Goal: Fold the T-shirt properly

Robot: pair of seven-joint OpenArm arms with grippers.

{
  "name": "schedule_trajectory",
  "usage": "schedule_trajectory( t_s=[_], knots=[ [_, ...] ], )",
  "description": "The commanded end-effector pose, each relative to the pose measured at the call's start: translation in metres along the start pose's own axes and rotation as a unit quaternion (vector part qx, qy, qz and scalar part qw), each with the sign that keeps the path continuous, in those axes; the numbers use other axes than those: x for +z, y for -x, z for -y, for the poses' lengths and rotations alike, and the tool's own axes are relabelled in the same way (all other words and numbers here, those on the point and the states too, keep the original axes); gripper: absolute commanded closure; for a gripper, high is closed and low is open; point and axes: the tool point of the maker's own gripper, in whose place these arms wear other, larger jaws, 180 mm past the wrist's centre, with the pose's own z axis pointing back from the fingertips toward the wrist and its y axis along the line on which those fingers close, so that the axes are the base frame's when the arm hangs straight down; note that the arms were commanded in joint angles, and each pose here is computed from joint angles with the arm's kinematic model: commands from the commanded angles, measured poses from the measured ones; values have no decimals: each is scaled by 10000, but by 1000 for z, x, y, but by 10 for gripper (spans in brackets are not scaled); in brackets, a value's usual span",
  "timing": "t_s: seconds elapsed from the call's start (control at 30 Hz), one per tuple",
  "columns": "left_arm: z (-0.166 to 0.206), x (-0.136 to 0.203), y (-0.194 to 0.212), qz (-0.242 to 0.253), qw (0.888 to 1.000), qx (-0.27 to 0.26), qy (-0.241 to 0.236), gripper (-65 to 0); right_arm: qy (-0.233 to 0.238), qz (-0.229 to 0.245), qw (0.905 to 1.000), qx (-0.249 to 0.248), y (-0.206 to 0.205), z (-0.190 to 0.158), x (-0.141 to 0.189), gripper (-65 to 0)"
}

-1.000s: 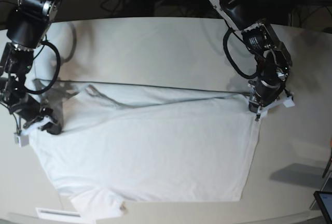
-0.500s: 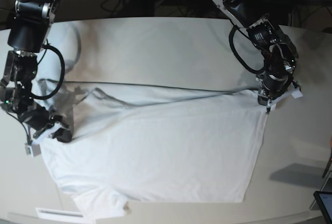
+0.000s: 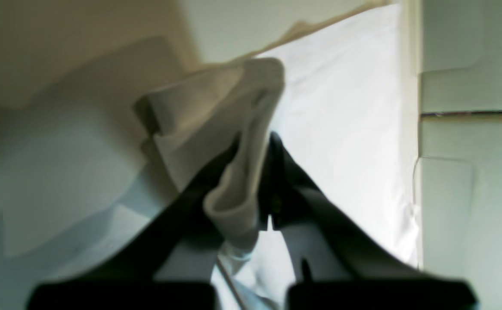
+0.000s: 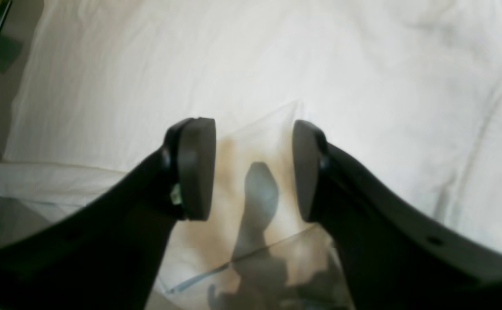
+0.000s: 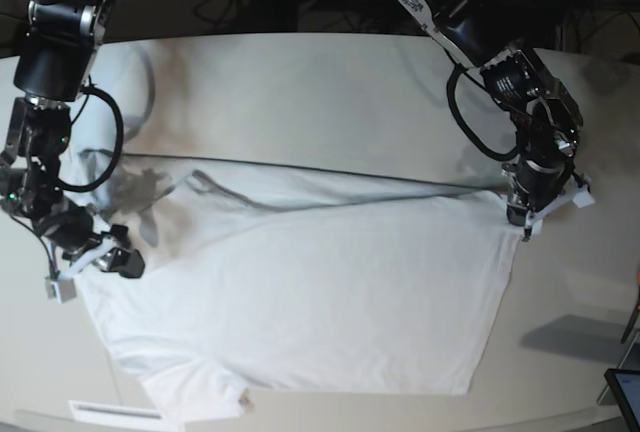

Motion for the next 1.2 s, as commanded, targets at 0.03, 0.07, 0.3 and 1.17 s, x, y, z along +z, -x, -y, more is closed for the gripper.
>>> schedule_trajectory(
  t_s=[0.03,0.07,0.3,1.17],
  knots=[
    [30,0,-21,276,9990,-29,357,-131,-83,364,9992,114,-27,-4,6,-306],
    [35,0,-26,325,9987,-44,399,-175,-91,378,9992,121,-28,-5,7,-306],
    [54,3,-57,610,9964,-166,573,-331,38,775,9957,516,-47,-8,37,-306],
    [7,90,-43,663,9674,-2442,105,-334,-304,269,9969,678,54,-77,73,-305]
  ],
)
